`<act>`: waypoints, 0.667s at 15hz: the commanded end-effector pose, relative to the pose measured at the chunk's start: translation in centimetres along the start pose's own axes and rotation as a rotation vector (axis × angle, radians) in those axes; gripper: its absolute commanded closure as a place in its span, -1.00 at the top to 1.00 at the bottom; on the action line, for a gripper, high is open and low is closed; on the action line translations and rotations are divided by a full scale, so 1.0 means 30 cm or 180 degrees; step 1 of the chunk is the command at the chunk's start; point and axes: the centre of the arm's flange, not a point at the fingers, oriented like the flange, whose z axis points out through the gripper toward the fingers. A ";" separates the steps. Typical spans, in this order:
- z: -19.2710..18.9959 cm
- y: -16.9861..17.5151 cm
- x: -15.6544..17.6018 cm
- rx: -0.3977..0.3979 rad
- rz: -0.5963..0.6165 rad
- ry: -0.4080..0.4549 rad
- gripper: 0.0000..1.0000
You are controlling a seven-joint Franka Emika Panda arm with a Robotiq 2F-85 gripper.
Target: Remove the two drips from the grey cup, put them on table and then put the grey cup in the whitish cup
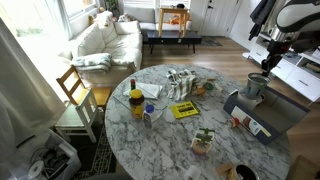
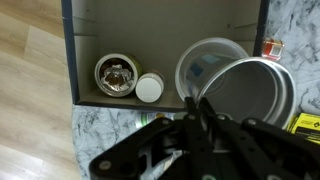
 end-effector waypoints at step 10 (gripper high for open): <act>-0.162 0.025 -0.004 0.0434 0.0116 0.0162 1.00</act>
